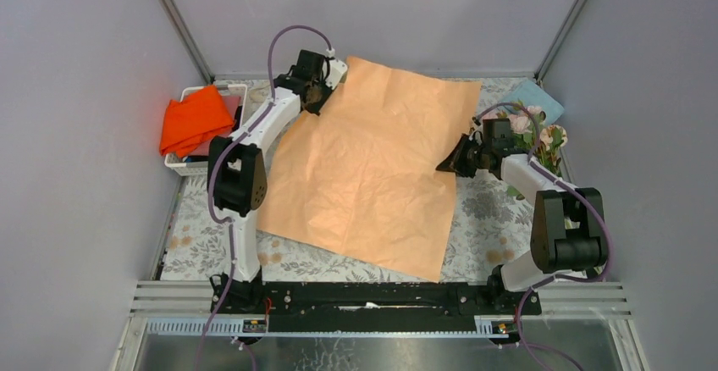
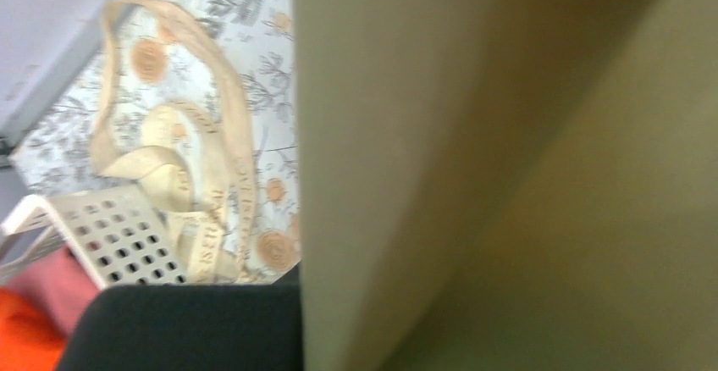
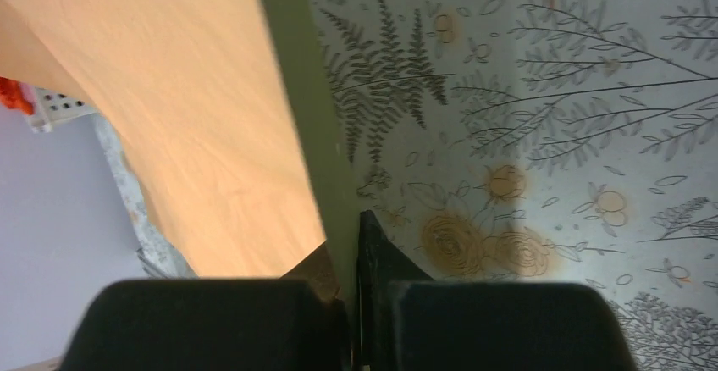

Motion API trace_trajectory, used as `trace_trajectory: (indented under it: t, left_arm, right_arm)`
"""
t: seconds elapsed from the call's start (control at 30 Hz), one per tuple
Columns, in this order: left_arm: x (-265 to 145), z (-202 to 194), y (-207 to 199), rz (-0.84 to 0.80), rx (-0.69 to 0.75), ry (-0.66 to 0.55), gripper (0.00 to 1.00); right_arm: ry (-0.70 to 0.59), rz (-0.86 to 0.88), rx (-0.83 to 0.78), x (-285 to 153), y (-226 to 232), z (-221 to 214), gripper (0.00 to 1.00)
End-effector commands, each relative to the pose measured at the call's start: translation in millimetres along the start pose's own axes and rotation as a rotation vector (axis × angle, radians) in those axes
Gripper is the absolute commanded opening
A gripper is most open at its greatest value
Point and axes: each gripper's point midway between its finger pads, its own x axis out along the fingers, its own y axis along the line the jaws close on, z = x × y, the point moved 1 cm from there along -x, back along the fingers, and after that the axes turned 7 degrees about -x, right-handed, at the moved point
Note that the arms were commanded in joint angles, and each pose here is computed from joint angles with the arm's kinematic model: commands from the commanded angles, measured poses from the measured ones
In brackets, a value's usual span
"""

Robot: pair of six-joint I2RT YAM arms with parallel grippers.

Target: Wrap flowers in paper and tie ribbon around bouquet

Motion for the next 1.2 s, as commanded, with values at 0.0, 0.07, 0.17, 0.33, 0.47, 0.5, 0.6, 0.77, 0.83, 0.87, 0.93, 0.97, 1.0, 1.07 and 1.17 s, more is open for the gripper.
trace_trajectory:
  t: [0.0, 0.07, 0.17, 0.33, 0.47, 0.5, 0.6, 0.77, 0.83, 0.87, 0.93, 0.97, 1.0, 1.07, 1.17]
  left_arm:
    - [22, 14, 5, -0.024, -0.026, -0.069, 0.00]
    - [31, 13, -1, -0.055, -0.024, -0.076, 0.00]
    - [43, 16, -4, -0.064, -0.018, -0.086, 0.00]
    - [62, 16, -2, -0.058, 0.020, -0.077, 0.00]
    - [71, 11, 0, -0.045, 0.041, -0.059, 0.00]
    - [73, 9, -2, -0.053, 0.042, -0.053, 0.00]
    - [81, -1, -11, -0.090, 0.034, -0.034, 0.00]
    - [79, 7, -11, -0.098, 0.042, -0.046, 0.72]
    - [69, 22, -3, -0.073, 0.046, -0.077, 0.84]
    - [61, 30, 3, -0.053, 0.047, -0.095, 0.89]
    - [43, 44, 11, -0.027, 0.054, -0.130, 0.98]
    - [33, 49, 13, -0.024, 0.054, -0.143, 0.98]
    - [22, 53, 14, -0.026, 0.055, -0.154, 0.99]
    - [-2, 55, 13, -0.046, 0.053, -0.168, 0.98]
    - [-33, 40, 3, -0.107, 0.071, -0.160, 0.99]
  right_arm:
    - [-0.037, -0.121, -0.035, 5, -23, 10, 0.07]
    - [-0.051, -0.154, -0.043, 3, -27, 14, 0.25]
    - [-0.095, -0.229, -0.077, -8, -31, 29, 0.52]
    - [-0.225, -0.429, -0.190, -48, -37, 74, 0.63]
    - [-0.350, -0.599, -0.237, -89, -52, 117, 0.64]
    - [-0.374, -0.638, -0.224, -100, -61, 126, 0.63]
    - [-0.379, -0.699, -0.230, -110, -71, 144, 0.59]
    - [-0.280, -0.671, -0.268, -96, -68, 154, 0.50]
    - [-0.226, -0.629, -0.283, -85, -66, 152, 0.48]
    - [-0.196, -0.621, -0.289, -82, -66, 151, 0.47]
    - [-0.148, -0.608, -0.296, -73, -68, 148, 0.47]
    - [-0.128, -0.597, -0.309, -68, -68, 146, 0.46]
    - [-0.105, -0.584, -0.333, -62, -67, 145, 0.46]
    - [-0.067, -0.564, -0.417, -47, -63, 144, 0.49]
    - [-0.013, -0.560, -0.574, -26, -57, 149, 0.57]
